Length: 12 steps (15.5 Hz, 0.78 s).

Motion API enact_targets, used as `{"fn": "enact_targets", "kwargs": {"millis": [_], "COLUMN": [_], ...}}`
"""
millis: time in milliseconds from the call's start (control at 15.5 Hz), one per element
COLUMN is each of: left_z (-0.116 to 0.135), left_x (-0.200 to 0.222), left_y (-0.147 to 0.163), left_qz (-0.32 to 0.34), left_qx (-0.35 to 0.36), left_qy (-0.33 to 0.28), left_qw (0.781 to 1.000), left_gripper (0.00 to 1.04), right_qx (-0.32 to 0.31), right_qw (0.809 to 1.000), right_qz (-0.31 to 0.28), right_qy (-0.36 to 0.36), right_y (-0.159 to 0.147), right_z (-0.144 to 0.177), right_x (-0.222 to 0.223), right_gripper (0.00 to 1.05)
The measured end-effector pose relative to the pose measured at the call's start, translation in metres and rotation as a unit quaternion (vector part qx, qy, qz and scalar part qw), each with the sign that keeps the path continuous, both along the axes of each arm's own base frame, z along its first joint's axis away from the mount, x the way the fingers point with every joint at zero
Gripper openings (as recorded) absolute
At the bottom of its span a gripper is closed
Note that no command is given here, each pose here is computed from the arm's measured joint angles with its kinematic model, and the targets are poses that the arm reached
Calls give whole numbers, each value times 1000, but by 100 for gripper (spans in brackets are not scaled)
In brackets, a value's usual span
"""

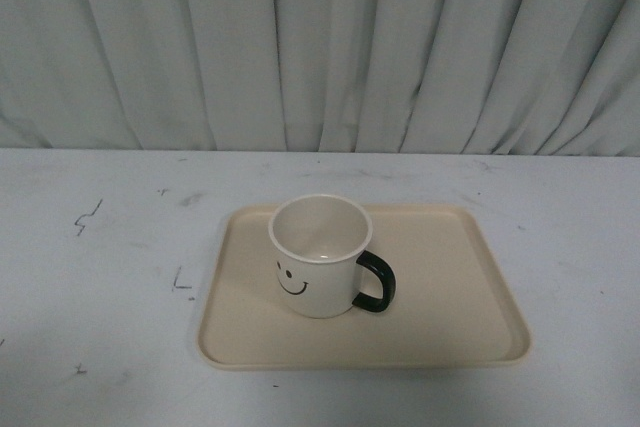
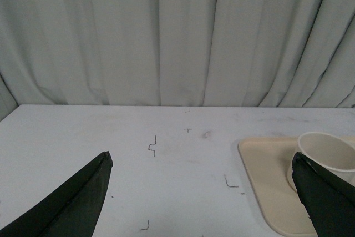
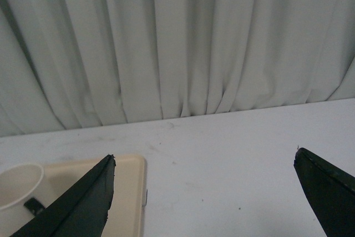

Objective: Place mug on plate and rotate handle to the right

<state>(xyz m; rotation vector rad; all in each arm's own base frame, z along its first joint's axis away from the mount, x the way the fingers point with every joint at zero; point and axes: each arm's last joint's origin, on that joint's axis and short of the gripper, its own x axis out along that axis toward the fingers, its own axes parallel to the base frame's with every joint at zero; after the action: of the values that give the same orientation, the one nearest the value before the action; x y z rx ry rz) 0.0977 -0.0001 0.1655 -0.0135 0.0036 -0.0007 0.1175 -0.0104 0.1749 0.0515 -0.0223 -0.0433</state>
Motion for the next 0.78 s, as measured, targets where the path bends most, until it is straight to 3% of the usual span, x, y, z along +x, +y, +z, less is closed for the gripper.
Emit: {"fn": "enact_targets", "kwargs": {"millis": [129, 259, 517, 776], "left_z": [0, 0, 0, 0], "left_x": [0, 0, 0, 0], "left_y": [0, 0, 0, 0], "left_qz": [0, 0, 0, 0], "left_qx": [0, 0, 0, 0], "left_qy": [0, 0, 0, 0], "left_qw": [1000, 1000, 1000, 1000], "left_gripper": [98, 98, 98, 98], "right_qx": [29, 71, 143, 168], "right_qw": [999, 997, 978, 944], "right_qz": [5, 24, 58, 126], "right_qy": [-25, -30, 139, 253], "right_y": [-1, 7, 56, 116], "right_z": [22, 49, 32, 8], "right_x": [30, 86, 204, 239], "right_gripper": [98, 98, 98, 98]}}
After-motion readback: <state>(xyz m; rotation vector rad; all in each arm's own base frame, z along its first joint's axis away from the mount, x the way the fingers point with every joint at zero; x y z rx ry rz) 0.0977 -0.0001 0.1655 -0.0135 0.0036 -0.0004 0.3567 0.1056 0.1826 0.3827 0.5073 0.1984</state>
